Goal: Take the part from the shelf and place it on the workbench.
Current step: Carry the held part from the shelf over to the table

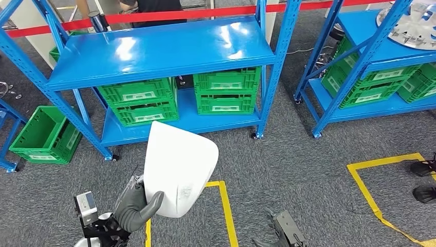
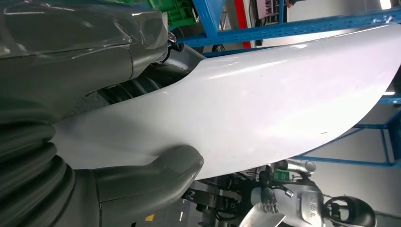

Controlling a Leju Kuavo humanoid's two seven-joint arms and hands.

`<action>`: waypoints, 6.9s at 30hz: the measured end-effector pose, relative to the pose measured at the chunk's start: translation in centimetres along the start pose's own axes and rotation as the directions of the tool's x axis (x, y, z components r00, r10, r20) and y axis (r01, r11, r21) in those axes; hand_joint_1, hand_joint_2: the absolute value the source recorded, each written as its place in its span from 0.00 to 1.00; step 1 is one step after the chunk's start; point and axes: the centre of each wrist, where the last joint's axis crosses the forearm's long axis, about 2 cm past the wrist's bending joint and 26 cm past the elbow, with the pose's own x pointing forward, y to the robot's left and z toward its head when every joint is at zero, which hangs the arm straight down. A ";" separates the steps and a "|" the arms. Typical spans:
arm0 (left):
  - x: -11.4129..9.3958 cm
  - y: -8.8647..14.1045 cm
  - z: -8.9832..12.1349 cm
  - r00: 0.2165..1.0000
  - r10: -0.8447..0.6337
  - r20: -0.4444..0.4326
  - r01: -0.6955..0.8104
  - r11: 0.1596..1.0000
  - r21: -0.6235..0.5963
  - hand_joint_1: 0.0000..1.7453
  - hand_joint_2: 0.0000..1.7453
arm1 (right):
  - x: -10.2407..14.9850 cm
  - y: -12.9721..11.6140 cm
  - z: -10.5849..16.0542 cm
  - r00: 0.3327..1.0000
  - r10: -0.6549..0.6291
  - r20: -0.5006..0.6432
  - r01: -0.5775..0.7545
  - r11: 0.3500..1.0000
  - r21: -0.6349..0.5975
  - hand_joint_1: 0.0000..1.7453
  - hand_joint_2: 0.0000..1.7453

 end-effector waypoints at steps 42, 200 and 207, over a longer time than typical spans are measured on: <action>0.0 0.1 0.1 1.000 -0.002 -0.002 0.002 1.000 0.005 1.00 1.00 | 0.3 0.1 0.0 1.000 0.011 0.014 -0.011 1.000 0.017 0.00 1.00; -0.1 -0.2 0.5 1.000 0.002 -0.001 -0.002 1.000 0.000 1.00 1.00 | 0.3 0.4 0.4 0.981 0.128 0.146 -0.142 0.986 0.087 0.00 1.00; -0.1 -0.1 0.6 1.000 -0.001 -0.016 0.001 1.000 0.001 1.00 1.00 | 0.5 0.3 0.2 0.986 0.112 0.126 -0.125 0.988 0.096 0.00 1.00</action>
